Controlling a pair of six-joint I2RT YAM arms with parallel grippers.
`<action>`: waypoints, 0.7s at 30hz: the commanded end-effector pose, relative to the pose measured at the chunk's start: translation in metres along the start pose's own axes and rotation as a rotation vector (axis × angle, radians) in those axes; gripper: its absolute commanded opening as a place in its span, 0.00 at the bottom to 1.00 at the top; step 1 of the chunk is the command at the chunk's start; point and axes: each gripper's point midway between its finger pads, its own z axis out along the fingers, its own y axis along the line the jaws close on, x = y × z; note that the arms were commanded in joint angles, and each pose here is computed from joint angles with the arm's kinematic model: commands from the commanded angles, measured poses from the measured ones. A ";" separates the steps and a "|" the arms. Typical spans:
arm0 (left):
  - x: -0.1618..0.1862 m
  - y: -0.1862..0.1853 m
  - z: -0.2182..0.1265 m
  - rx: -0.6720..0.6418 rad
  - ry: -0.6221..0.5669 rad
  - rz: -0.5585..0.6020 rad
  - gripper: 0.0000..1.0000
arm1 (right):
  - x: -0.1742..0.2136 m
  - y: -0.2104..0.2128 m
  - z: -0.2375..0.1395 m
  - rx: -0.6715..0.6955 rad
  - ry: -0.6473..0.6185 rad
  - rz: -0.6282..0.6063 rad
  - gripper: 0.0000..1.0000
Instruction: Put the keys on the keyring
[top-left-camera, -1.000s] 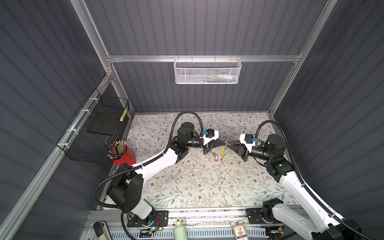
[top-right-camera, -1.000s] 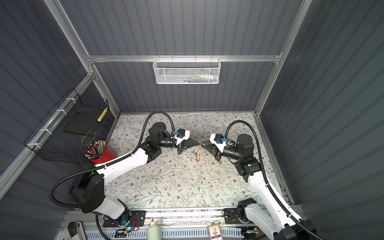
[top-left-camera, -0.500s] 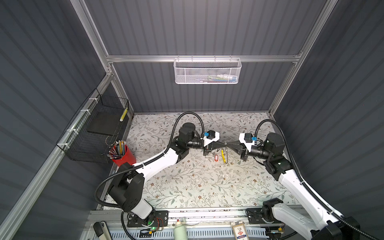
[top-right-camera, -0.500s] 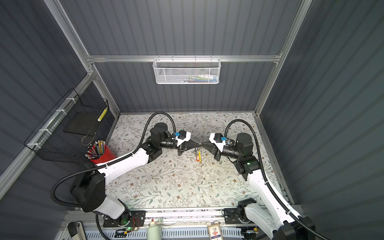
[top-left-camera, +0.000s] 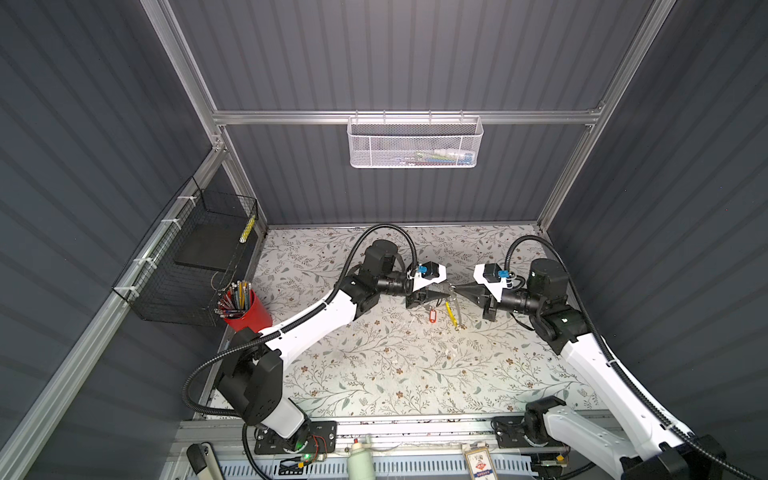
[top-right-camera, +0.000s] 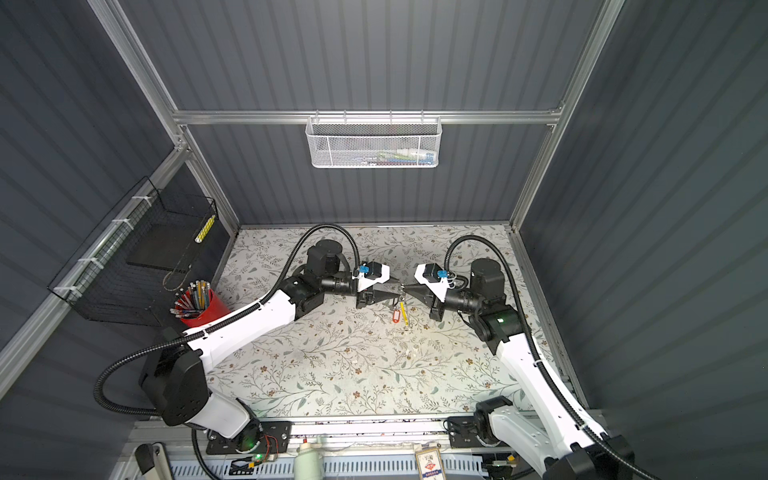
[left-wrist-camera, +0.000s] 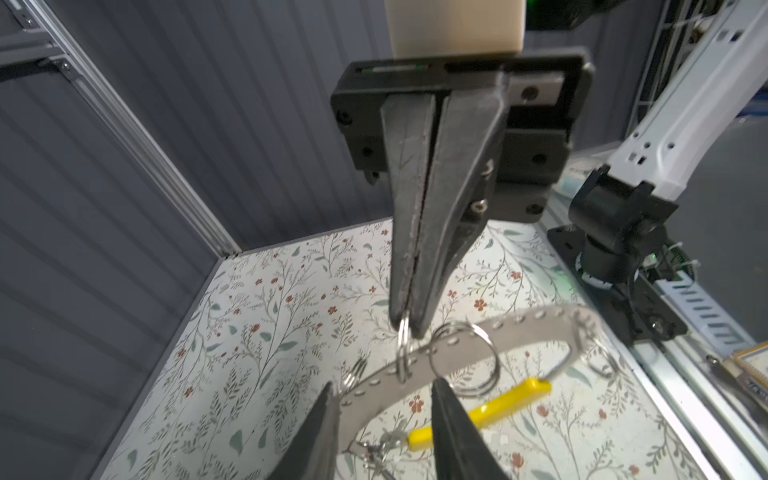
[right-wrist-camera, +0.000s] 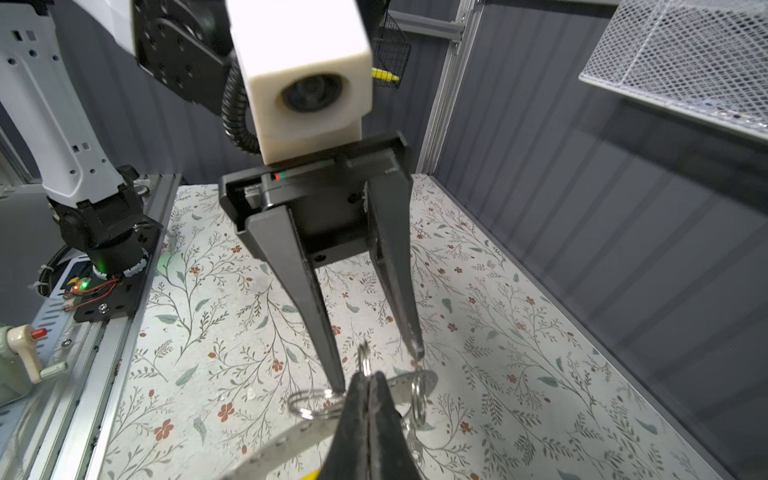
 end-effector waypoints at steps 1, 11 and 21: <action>0.002 -0.002 -0.011 -0.011 0.135 0.098 0.38 | 0.010 0.000 -0.003 0.000 0.090 0.007 0.00; -0.019 -0.005 -0.004 0.045 0.130 0.121 0.33 | 0.011 -0.003 -0.002 0.006 0.127 -0.006 0.00; -0.017 -0.005 0.007 0.082 0.124 0.075 0.28 | 0.007 -0.002 -0.001 0.010 0.117 -0.019 0.00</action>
